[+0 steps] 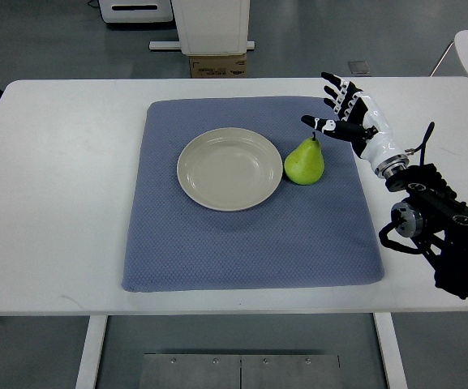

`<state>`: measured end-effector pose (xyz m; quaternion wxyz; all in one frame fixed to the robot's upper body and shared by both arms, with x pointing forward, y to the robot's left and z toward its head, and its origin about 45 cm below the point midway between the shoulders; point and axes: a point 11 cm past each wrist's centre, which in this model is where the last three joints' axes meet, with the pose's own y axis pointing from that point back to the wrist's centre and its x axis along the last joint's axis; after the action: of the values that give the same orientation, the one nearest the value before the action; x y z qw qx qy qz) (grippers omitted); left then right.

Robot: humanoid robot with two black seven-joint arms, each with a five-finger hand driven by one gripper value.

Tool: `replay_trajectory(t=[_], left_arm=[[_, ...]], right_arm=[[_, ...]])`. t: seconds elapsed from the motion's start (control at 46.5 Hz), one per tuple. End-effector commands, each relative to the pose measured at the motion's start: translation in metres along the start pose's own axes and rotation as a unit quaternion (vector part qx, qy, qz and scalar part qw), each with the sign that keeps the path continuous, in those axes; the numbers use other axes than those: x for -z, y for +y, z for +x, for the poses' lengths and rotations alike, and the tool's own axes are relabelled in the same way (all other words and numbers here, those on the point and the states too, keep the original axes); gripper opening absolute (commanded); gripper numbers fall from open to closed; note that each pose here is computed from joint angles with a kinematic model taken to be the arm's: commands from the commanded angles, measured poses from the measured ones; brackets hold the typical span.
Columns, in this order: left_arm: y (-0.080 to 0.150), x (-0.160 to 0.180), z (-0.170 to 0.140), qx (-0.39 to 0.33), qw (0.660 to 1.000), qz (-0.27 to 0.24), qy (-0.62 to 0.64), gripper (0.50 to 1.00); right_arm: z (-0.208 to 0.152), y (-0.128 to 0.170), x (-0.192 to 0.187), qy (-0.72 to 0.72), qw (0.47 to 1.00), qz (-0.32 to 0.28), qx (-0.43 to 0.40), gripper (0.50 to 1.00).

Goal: Place pear on plate with right hand
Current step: 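Move the right hand over the green pear and lower it, then close the right hand's fingers around the green pear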

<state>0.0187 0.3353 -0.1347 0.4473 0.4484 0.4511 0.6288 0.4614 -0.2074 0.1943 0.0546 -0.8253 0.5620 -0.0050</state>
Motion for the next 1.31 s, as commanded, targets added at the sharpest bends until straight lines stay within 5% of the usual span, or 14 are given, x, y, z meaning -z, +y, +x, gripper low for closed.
replay_trajectory(t=[0.0, 1.289], left_arm=[[0.0, 0.0, 0.0, 0.0, 1.0, 0.0, 0.0, 1.0], [0.0, 0.0, 0.0, 0.0, 1.0, 0.0, 0.0, 1.0]], right_arm=[[-0.006, 0.001, -0.004, 0.017, 1.0, -0.002, 0.013, 0.998], [-0.026, 0.019, -0.047, 0.112, 0.99, -0.064, 0.06, 0.97]])
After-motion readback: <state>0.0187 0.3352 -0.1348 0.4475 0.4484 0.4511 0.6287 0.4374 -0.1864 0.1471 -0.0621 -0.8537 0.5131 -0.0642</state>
